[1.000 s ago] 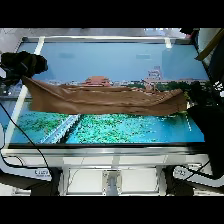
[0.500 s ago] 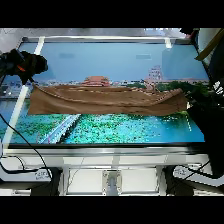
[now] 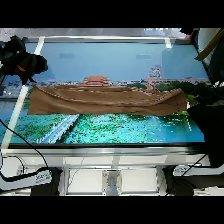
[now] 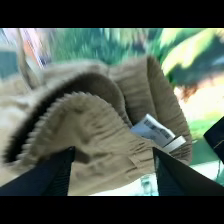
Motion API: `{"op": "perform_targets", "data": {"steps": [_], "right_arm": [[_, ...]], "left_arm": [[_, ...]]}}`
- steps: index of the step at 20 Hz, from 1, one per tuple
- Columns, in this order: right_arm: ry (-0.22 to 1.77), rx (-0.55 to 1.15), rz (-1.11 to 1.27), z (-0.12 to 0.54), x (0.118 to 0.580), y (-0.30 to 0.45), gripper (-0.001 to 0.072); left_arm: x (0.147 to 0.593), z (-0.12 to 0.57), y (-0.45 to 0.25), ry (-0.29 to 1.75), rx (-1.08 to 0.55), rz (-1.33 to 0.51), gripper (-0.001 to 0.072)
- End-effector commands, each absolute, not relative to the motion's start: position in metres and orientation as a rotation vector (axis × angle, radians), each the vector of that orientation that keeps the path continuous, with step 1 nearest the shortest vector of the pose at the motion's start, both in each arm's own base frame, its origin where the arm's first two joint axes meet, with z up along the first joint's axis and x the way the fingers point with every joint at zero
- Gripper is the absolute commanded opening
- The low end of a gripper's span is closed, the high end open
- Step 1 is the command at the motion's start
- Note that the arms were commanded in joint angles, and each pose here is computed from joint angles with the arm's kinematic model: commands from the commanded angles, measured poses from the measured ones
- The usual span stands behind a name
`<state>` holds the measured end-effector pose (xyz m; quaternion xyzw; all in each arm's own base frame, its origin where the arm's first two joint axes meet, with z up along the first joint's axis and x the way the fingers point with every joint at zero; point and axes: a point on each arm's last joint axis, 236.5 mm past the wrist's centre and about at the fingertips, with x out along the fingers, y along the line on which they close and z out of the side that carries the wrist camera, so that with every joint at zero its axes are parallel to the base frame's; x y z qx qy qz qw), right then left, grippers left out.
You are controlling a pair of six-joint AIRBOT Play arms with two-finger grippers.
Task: Fold the clothes and pants, and hang the long-sleeved shirts on hangers.
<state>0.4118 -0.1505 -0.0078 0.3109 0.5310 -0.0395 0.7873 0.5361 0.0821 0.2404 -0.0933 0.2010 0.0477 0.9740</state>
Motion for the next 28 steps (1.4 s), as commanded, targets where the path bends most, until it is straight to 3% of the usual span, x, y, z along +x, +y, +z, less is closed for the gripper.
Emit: {"op": "perform_targets", "data": {"steps": [1, 5, 16, 22, 25, 27, 28], "right_arm": [[1.271, 0.740, 0.028, -0.043, 0.408, -0.132, 0.0587], [1.304, 0.743, 0.016, -0.078, 0.410, -0.138, 0.0588], [1.365, 0.660, -0.063, -0.088, 0.396, -0.159, 0.0582], [1.407, 0.734, -0.067, -0.105, 0.388, -0.157, 0.0581], [1.392, 0.783, 0.040, -0.111, 0.397, -0.138, 0.0577], [1.334, 0.815, 0.134, -0.104, 0.410, -0.123, 0.0483], [1.303, 0.821, 0.168, -0.099, 0.416, -0.119, 0.0371]], "left_arm": [[0.538, 0.244, 0.060, 0.402, -0.172, 0.054, 0.0614], [0.538, 0.244, 0.051, 0.406, -0.172, 0.038, 0.0614], [0.533, 0.233, 0.041, 0.461, -0.213, 0.007, 0.0614], [0.533, 0.232, 0.039, 0.465, -0.219, 0.003, 0.0614], [0.532, 0.230, 0.037, 0.474, -0.229, -0.004, 0.0614], [0.532, 0.231, 0.035, 0.474, -0.240, -0.011, 0.0614], [0.532, 0.231, 0.034, 0.474, -0.244, -0.013, 0.0614]]}}
